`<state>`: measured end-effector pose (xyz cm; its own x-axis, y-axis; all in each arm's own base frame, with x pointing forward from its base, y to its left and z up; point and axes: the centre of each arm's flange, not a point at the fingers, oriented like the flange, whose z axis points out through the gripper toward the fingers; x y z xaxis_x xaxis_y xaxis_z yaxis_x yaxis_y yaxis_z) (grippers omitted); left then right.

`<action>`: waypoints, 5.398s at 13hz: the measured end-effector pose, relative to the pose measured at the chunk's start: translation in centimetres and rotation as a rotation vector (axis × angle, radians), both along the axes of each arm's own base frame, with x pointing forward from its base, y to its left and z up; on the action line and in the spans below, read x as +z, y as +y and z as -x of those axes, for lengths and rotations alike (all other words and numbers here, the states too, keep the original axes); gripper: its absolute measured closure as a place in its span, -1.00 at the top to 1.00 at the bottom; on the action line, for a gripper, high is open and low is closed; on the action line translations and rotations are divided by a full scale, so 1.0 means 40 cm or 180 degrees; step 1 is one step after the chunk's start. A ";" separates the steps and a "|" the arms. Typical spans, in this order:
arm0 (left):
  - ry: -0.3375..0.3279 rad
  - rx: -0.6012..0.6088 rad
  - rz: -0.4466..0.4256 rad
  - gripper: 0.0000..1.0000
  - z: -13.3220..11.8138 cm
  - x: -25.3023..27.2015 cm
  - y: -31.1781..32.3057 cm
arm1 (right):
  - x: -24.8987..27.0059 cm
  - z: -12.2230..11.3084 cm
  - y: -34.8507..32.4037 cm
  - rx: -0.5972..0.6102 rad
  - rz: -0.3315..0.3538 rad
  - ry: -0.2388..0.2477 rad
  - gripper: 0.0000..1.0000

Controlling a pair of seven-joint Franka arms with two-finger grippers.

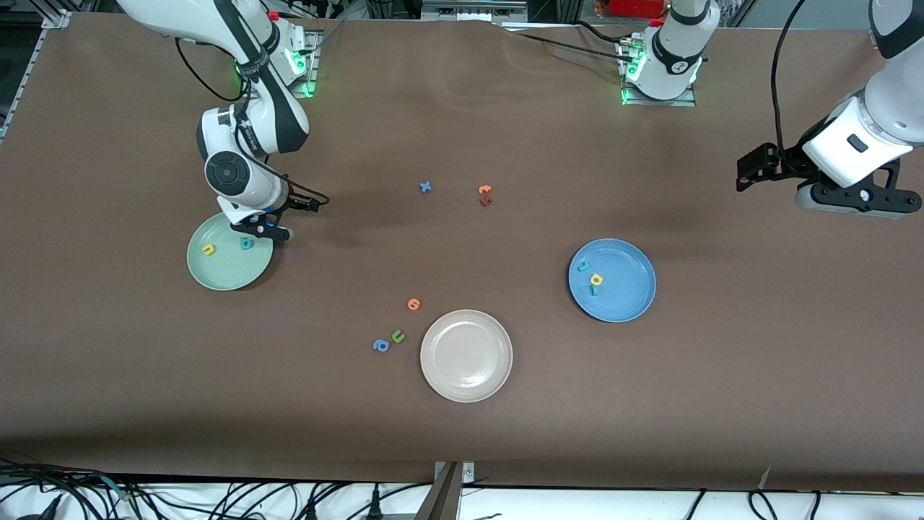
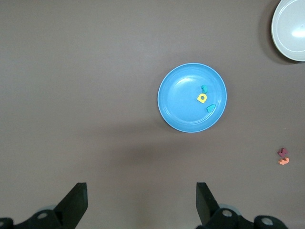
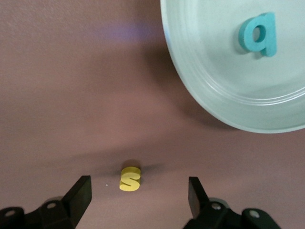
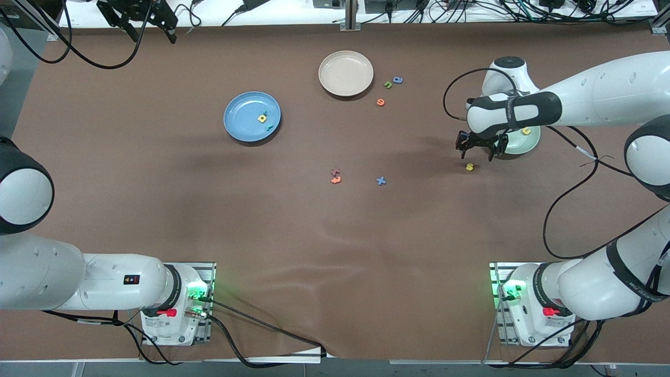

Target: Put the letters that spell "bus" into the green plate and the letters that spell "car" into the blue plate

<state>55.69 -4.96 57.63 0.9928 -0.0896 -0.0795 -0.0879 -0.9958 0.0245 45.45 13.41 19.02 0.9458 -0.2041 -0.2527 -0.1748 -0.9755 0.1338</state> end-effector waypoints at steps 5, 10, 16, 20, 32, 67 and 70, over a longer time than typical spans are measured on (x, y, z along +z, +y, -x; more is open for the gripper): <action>-0.0003 -0.0005 0.0000 1.00 0.000 0.001 -0.002 | -0.029 0.035 -0.002 0.0017 -0.0013 -0.0035 0.74; -0.0003 -0.0009 0.0000 1.00 0.000 0.001 -0.004 | -0.055 0.048 -0.004 0.0020 -0.0026 -0.0085 0.37; -0.0001 -0.0009 0.0001 1.00 0.000 0.000 -0.004 | -0.054 0.051 0.013 0.0051 -0.0044 -0.0107 -0.04; -0.0001 -0.0009 0.0001 1.00 0.000 0.000 -0.004 | -0.053 0.053 0.017 0.0045 -0.0043 -0.0106 -0.48; -0.0061 0.0028 0.0064 1.00 -0.157 -0.043 0.010 | 0.147 -0.045 0.013 -0.0002 -0.0031 -0.0061 -0.54; -0.0017 0.0054 -0.0061 1.00 0.033 0.003 0.007 | 0.866 -0.366 -0.290 0.0528 -0.0212 -0.0226 1.00; -0.0040 0.0035 -0.0059 1.00 0.033 0.012 -0.001 | 0.858 -0.370 -0.318 0.0497 -0.0291 -0.0219 0.99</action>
